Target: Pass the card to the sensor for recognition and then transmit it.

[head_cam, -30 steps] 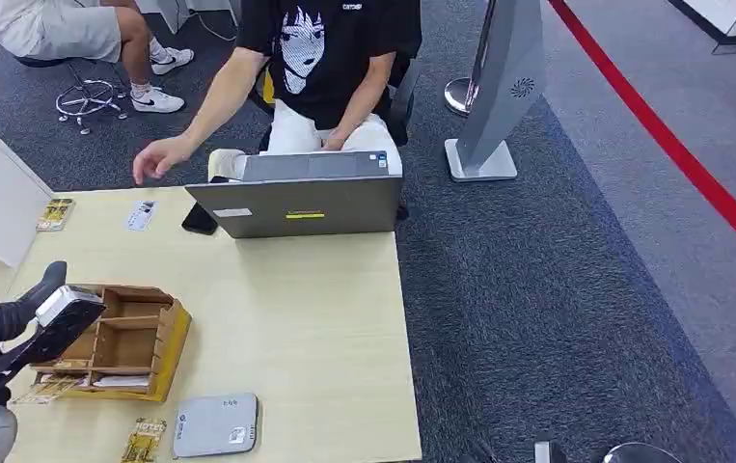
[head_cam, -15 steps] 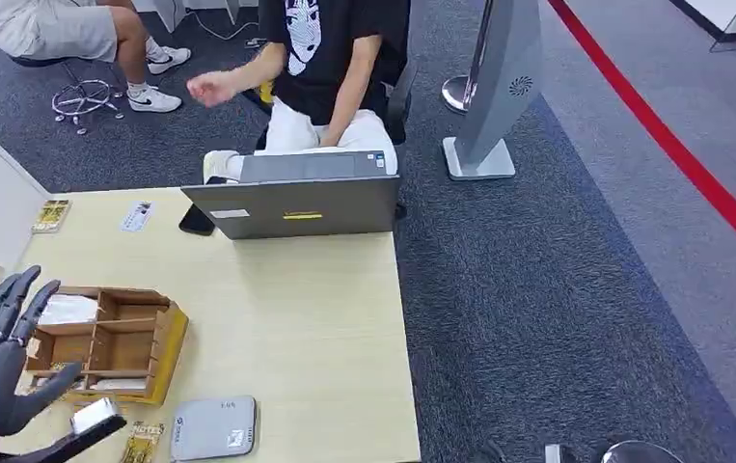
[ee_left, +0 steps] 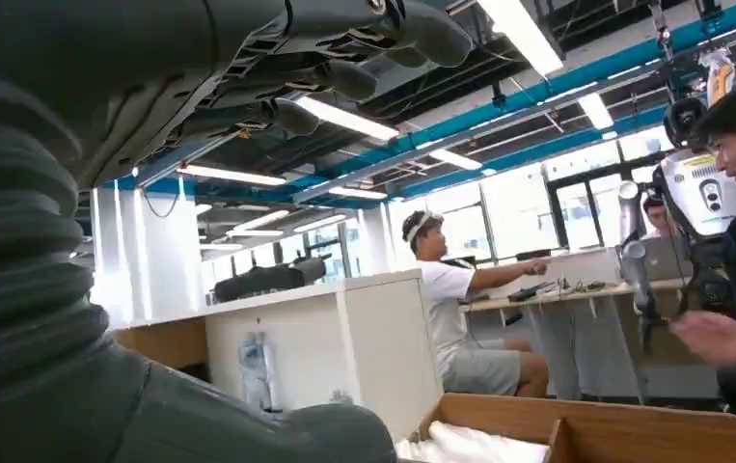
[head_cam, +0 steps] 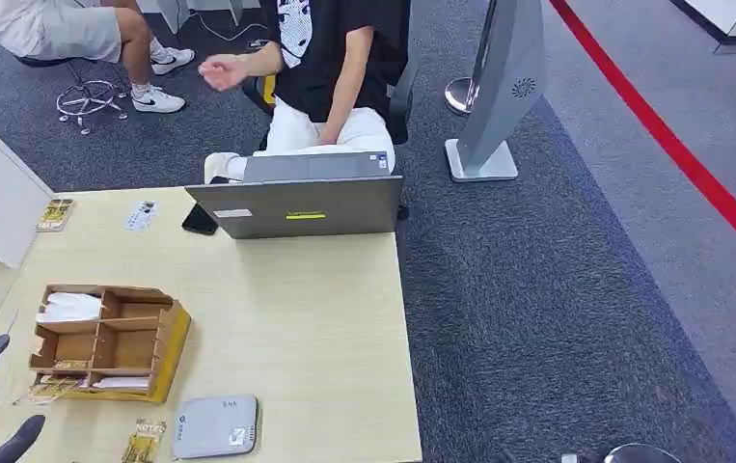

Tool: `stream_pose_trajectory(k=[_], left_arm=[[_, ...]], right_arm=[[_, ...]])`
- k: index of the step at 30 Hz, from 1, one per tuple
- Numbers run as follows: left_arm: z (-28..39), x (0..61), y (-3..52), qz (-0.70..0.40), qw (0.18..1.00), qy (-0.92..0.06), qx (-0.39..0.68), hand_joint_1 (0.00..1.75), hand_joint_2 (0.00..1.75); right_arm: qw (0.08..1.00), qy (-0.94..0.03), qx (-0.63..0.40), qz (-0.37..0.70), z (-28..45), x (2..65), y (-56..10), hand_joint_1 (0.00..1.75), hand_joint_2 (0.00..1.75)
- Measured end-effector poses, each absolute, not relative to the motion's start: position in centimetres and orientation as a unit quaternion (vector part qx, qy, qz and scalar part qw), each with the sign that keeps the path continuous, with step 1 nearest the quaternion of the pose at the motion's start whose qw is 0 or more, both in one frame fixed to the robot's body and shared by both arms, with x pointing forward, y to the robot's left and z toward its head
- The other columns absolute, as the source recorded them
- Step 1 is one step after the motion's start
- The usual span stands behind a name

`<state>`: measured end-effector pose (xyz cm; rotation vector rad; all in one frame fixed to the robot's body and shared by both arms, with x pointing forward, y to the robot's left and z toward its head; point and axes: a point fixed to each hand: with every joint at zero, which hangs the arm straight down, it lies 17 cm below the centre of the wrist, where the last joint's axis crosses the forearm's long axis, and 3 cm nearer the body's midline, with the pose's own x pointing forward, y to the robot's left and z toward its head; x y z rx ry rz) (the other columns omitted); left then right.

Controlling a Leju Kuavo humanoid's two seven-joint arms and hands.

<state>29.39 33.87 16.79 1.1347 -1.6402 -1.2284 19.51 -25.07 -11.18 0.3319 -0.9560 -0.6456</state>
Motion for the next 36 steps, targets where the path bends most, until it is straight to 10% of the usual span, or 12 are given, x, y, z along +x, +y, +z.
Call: stream_pose_trajectory(k=[36], left_arm=[[12.6,32.4,40.0,-0.419,0.488,-0.61,0.462,0.0,1.75]], right_arm=[[0.832,-0.453,0.144,-0.288,-11.0,19.6,-26.5,0.0,1.75]])
